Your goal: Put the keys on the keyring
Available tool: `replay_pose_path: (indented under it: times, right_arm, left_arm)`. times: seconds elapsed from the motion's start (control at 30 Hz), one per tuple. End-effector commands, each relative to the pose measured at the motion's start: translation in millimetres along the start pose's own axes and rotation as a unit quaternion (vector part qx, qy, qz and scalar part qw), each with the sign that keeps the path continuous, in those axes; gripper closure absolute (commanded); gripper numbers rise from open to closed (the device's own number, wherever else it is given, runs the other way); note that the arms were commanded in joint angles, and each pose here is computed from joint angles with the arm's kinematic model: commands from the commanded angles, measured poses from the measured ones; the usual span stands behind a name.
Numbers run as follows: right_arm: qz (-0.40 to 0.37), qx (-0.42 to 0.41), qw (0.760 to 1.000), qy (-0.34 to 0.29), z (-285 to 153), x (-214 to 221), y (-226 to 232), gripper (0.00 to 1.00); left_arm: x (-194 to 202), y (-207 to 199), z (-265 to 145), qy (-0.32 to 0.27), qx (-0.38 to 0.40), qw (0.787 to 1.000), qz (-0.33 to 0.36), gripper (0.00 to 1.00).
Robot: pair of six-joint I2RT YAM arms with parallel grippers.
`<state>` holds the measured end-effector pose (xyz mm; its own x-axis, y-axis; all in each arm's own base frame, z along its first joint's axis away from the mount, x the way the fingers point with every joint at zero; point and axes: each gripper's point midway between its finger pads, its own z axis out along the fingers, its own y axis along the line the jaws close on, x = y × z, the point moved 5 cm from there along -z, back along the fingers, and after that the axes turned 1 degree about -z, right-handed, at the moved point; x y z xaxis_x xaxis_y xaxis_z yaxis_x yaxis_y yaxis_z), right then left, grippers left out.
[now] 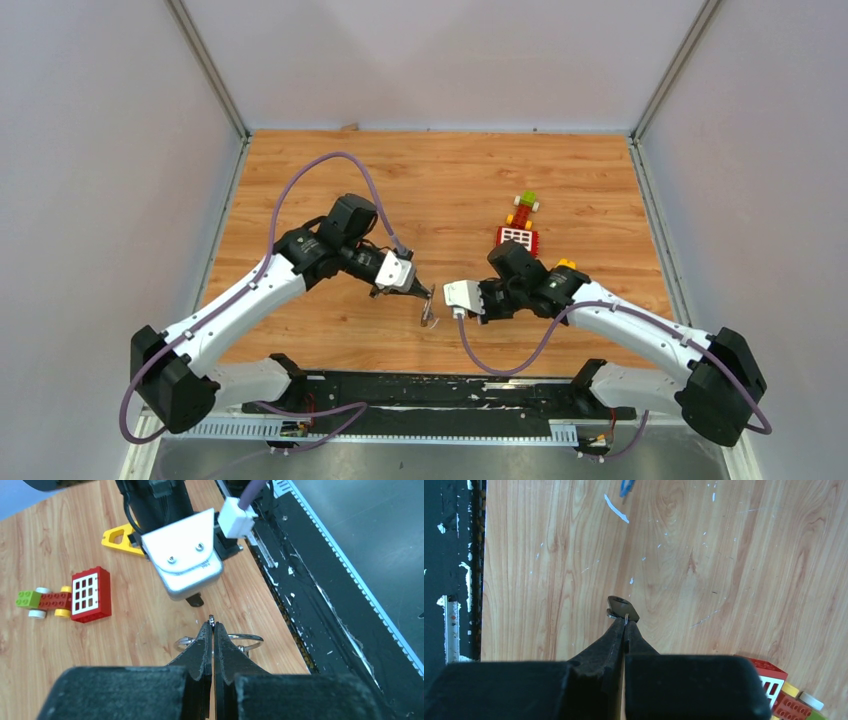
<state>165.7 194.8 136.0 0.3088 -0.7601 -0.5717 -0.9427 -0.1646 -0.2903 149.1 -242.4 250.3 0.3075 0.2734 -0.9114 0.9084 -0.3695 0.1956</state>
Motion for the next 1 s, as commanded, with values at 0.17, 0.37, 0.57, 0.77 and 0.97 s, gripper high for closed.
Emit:
replay_pose_path:
  times: [0.17,0.37,0.57,0.77,0.97]
  right_arm:
    - [0.008,-0.003,0.999,-0.044,5,-8,-5,0.99]
    - [0.008,0.006,0.998,-0.055,-2,-14,-10,1.00]
    - [-0.019,0.041,0.993,-0.110,-26,-38,-21,1.00]
    - [-0.048,0.034,0.981,-0.187,-56,-76,-23,1.00]
    - [-0.056,0.025,0.975,-0.215,-67,-96,-31,1.00]
  left_arm:
    - [12,-14,-6,0.025,0.006,0.997,0.078,1.00]
    - [17,-16,-5,0.027,0.010,0.992,0.119,1.00]
    - [14,-19,-1,0.000,0.018,0.991,0.131,1.00]
    - [-1,-22,0,-0.039,0.038,0.991,0.119,1.00]
    - [-5,-33,2,-0.062,0.081,0.987,0.122,1.00]
